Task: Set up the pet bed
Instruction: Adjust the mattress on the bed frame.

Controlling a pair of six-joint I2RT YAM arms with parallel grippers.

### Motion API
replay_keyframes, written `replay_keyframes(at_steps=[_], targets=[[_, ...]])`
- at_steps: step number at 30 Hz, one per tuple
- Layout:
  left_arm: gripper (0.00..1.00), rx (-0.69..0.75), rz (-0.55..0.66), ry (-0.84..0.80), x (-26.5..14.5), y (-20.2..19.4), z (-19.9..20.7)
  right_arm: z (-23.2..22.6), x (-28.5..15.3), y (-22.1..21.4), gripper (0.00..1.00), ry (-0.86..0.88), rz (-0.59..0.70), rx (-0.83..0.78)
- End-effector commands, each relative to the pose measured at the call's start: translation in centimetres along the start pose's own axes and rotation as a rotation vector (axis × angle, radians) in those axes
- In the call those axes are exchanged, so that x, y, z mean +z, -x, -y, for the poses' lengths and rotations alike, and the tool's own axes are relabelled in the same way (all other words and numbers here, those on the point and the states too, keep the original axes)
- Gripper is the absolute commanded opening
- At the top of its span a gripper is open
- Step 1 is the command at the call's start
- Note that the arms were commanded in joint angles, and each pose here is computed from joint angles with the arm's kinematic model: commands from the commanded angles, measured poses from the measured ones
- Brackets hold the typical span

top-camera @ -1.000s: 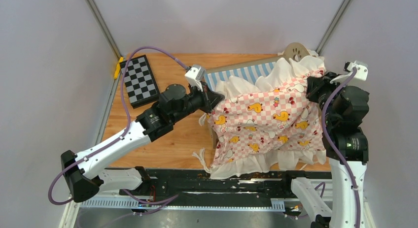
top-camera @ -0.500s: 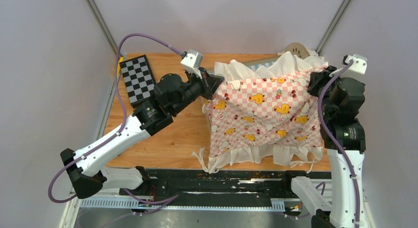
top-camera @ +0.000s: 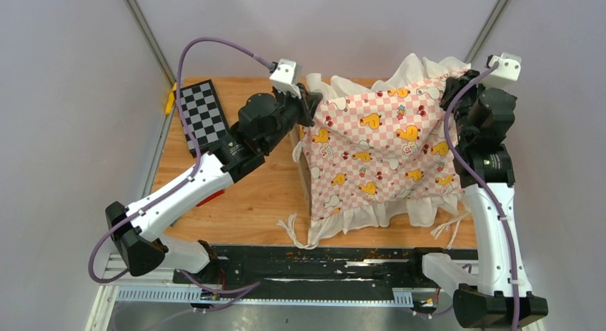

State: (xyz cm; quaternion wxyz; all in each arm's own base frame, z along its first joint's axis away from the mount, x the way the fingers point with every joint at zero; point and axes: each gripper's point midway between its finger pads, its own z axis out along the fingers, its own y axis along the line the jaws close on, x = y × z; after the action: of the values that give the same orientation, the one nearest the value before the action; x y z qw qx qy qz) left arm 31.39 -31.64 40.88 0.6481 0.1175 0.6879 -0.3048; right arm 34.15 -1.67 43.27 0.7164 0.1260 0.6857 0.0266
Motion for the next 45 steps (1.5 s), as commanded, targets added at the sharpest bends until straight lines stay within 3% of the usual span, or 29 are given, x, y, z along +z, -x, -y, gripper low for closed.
replay_keyframes(at_steps=[1, 8, 19, 30, 45], targets=[[0.00, 0.039, 0.152, 0.096, 1.2, 5.1, -2.6, 0.7, 1.8, 4.9, 0.00, -0.050, 0.185, -0.035], [0.00, 0.101, 0.173, 0.141, 4.3, 6.1, -4.0, 0.3, 5.8, 3.9, 0.00, -0.039, 0.193, -0.063], [0.00, 0.134, 0.154, 0.215, 8.7, 3.8, -8.6, -0.5, 13.2, 1.4, 0.00, -0.007, 0.206, -0.134], [0.00, 0.191, 0.130, 0.304, 11.7, 1.4, -12.5, -1.1, 19.3, -3.8, 0.00, 0.034, 0.143, -0.147], [0.00, 0.241, 0.081, 0.364, 15.0, -2.1, -16.1, -1.4, 24.4, -9.4, 0.00, 0.059, 0.067, -0.146]])
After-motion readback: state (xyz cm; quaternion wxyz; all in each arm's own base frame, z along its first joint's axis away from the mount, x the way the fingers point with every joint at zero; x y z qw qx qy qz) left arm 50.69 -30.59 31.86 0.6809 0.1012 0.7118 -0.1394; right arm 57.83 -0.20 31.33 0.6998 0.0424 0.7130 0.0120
